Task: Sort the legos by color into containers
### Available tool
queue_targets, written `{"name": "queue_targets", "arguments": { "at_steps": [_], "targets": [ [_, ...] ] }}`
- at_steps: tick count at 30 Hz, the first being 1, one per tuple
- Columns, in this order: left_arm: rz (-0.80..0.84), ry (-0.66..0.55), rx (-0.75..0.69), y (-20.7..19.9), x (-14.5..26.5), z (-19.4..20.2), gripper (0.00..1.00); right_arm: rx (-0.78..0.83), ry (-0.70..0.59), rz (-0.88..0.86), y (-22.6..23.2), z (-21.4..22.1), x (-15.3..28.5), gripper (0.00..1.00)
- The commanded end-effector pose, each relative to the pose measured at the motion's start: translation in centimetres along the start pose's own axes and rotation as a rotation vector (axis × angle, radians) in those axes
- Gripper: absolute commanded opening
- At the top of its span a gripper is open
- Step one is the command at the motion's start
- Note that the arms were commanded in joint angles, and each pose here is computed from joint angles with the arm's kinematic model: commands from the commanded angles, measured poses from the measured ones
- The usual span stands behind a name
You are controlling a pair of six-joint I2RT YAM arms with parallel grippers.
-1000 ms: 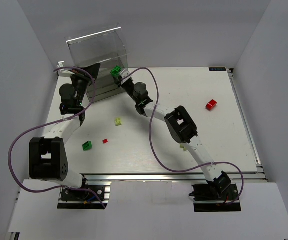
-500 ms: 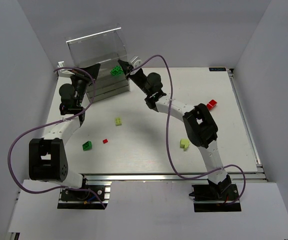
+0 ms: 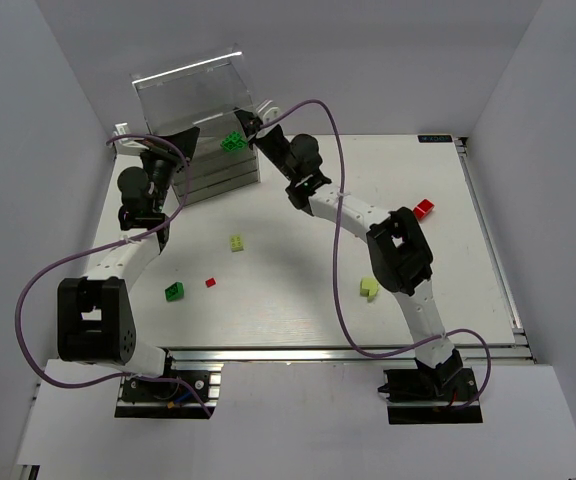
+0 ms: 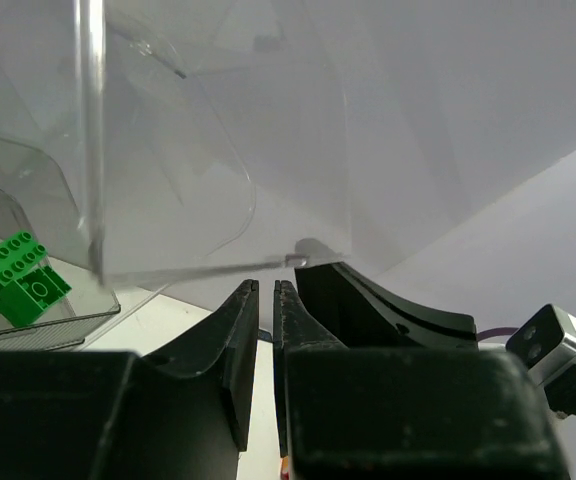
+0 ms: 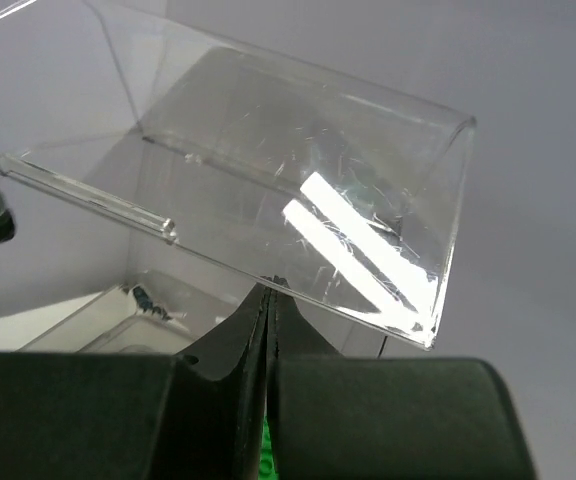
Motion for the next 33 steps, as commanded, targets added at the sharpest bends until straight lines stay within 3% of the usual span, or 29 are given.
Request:
{"name": "queue_targets", "arguments": {
  "at_steps": [1, 4, 9, 11, 13, 15, 18, 19, 20, 22, 24, 29, 33],
  "targets": [
    [0.053, -0.043, -0.023, -2.6, 0.3, -1.4, 0.23, 0.015, -0.051, 0.108, -2.6, -1.5, -1.4, 0.0],
    [0.045, -0.034, -0.022, -2.5, 0.4, -1.3, 0.27, 0.006, -0.06, 0.125, -2.8, -1.7, -1.8, 0.0],
    [-0.009, -0.006, -0.025, -1.7, 1.3, -0.7, 0.57, 0.002, -0.065, 0.127, -3.0, -2.1, -1.8, 0.0],
    [-0.073, 0.015, -0.03, -0.5, 2.8, 0.0, 0.62, 0.004, -0.062, 0.125, -2.9, -1.8, -1.7, 0.0],
    [-0.174, 0.037, -0.046, 1.9, 4.8, 0.9, 0.63, 0.005, -0.06, 0.125, -3.0, -1.7, -1.7, 0.0],
    [-0.205, 0.029, -0.1, 1.5, 6.5, 0.9, 0.65, 0.0, -0.057, 0.124, -2.8, -1.6, -1.7, 0.0],
    [-0.387, 0.06, -0.163, 3.5, 9.2, 1.3, 0.66, -0.003, -0.05, 0.125, -2.8, -1.2, -1.6, 0.0],
    [-0.518, 0.113, -0.156, 5.5, 10.8, 2.1, 0.64, -0.003, -0.05, 0.125, -2.8, -1.3, -1.6, 0.0],
    [-0.556, 0.102, -0.171, 5.0, 10.8, 1.4, 0.61, -0.004, -0.042, 0.121, -2.7, -1.0, -1.4, 0.0],
    [-0.773, 0.183, -0.149, 7.4, 13.7, 2.1, 0.42, -0.003, -0.033, 0.118, -2.6, -0.8, -1.2, 0.0],
    [-0.962, 0.198, -0.141, 8.8, 16.0, 2.0, 0.31, -0.003, -0.017, 0.112, -2.6, -0.4, -0.6, 0.0],
    [-1.222, 0.198, -0.071, 10.5, 20.4, 3.0, 0.38, -0.008, 0.005, 0.102, -2.3, 0.2, -0.1, 0.0],
    [-1.387, 0.2, -0.05, 11.2, 23.0, 3.2, 0.6, -0.016, 0.019, 0.083, -2.0, 0.4, 0.4, 0.0]
  ]
}}
Point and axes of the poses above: each gripper's point midway between its finger pads, its own x axis back along the fingers, its own y axis along the line the jaws close on, z = x × y, the point moved 3 cm from there along x, back along the fingers, and after that the axes turned 13 degrees about x, right-handed, at the moved point
